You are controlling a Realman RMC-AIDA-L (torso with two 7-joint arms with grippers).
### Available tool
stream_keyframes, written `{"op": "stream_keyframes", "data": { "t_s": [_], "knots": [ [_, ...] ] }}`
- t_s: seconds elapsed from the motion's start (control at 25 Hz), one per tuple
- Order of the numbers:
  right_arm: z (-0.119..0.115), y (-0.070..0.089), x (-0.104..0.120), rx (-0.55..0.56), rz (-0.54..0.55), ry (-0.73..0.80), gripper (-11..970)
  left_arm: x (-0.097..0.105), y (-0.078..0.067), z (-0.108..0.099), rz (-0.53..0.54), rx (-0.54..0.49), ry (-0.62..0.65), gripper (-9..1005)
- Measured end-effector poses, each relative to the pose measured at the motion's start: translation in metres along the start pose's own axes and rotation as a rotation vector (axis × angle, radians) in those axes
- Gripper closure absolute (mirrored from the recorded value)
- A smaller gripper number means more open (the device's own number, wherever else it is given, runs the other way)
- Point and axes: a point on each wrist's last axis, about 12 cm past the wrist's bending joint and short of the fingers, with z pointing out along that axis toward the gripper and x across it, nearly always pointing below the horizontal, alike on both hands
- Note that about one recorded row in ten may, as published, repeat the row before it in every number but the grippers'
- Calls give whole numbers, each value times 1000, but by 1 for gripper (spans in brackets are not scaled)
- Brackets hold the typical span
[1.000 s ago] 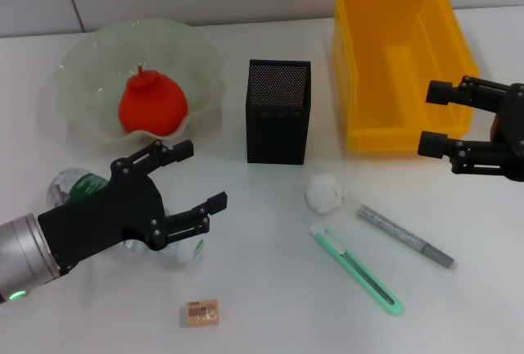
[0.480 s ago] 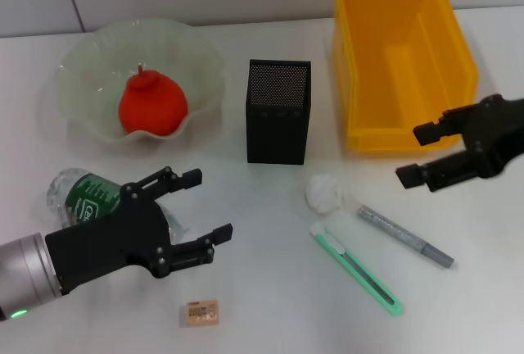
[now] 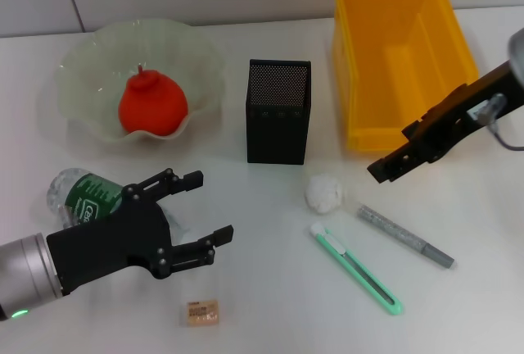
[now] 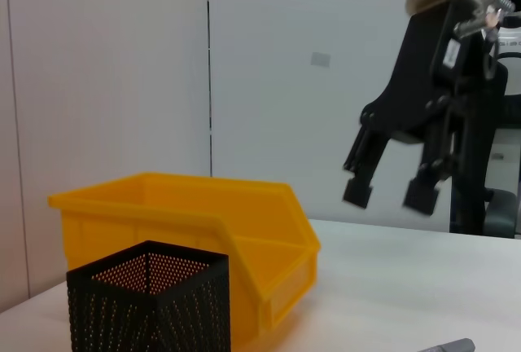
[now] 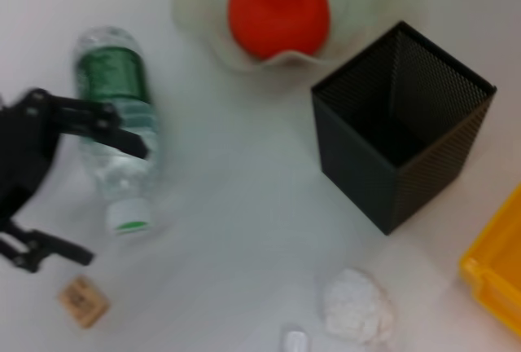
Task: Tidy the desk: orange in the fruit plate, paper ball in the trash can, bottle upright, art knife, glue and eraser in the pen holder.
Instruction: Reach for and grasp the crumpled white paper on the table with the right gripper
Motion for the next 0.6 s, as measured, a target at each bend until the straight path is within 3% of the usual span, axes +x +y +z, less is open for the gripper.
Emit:
{"op": "stream_keyframes", "data": {
  "t_s": [0.6],
  "knots": [
    [60,-3,-10,8,17,48,137,1,0,-1,-4,-6,4,150]
  ]
}}
